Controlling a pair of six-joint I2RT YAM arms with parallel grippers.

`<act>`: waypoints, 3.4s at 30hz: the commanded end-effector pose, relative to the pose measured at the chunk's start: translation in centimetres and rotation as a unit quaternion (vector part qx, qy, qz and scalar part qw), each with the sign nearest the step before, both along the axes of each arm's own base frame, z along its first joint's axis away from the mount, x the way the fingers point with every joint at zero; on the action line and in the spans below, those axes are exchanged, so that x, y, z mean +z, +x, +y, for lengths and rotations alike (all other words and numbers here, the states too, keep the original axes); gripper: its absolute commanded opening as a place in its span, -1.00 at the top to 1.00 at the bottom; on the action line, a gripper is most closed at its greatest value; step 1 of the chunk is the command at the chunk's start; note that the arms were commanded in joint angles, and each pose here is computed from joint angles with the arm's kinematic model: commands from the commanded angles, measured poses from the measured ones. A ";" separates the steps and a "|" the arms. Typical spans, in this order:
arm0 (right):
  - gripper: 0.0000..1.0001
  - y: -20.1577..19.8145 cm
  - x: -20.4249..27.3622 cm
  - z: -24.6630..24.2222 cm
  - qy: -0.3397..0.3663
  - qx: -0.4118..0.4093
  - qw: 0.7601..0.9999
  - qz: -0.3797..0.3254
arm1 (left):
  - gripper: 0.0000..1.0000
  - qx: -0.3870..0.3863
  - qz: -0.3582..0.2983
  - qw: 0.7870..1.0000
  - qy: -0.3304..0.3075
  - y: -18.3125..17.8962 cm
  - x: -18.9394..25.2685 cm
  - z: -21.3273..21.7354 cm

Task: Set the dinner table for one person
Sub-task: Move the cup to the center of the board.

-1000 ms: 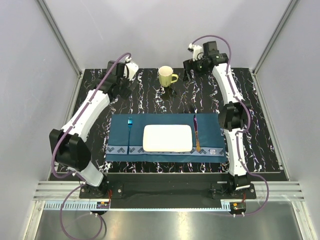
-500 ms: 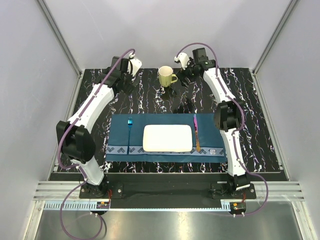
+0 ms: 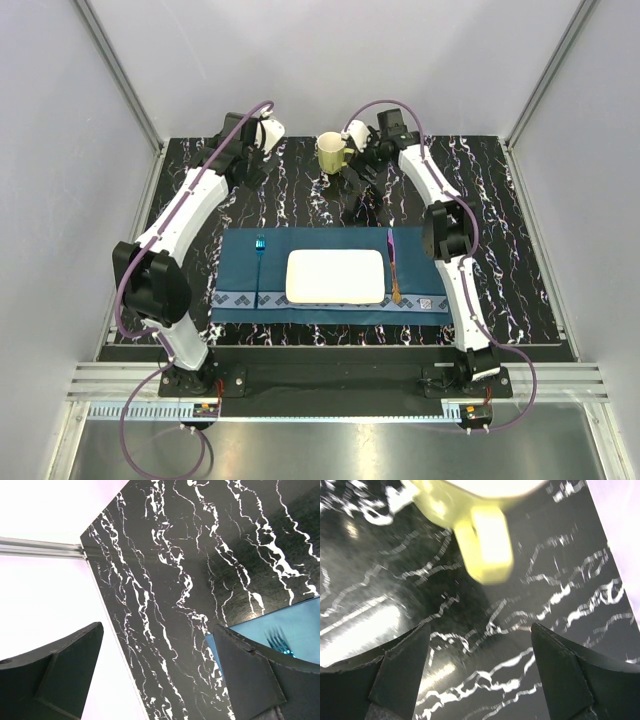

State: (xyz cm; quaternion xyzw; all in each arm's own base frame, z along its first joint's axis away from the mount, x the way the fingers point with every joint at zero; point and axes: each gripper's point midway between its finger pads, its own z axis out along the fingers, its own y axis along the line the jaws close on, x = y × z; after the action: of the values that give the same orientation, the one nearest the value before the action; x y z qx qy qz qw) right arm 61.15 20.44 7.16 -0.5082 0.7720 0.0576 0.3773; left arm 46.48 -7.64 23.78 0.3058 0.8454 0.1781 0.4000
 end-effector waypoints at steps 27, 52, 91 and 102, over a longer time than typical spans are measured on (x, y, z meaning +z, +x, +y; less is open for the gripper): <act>-0.54 0.3 6.7 7.1 0.094 0.062 0.991 -0.076 | -0.97 -0.008 -0.052 0.998 0.031 1.5 3.9 -0.5; -0.39 -3.1 5.4 8.0 0.092 0.068 0.993 -0.028 | -0.97 -0.021 -0.068 0.997 0.038 2.6 5.3 -1.2; -0.57 2.2 7.5 4.4 0.162 -0.056 0.980 -0.105 | -0.98 -0.031 -0.070 0.995 0.059 2.2 5.6 -2.1; -0.53 1.7 7.7 5.8 0.194 -0.036 0.977 -0.085 | -0.97 -0.037 -0.080 0.993 0.079 2.6 6.5 -2.9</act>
State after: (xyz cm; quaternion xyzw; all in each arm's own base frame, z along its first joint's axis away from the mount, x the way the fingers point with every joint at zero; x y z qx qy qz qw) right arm 62.45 24.66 9.79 -0.3999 0.7642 0.1286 0.4894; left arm 48.44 -10.53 27.38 0.3661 0.7977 0.2336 0.4184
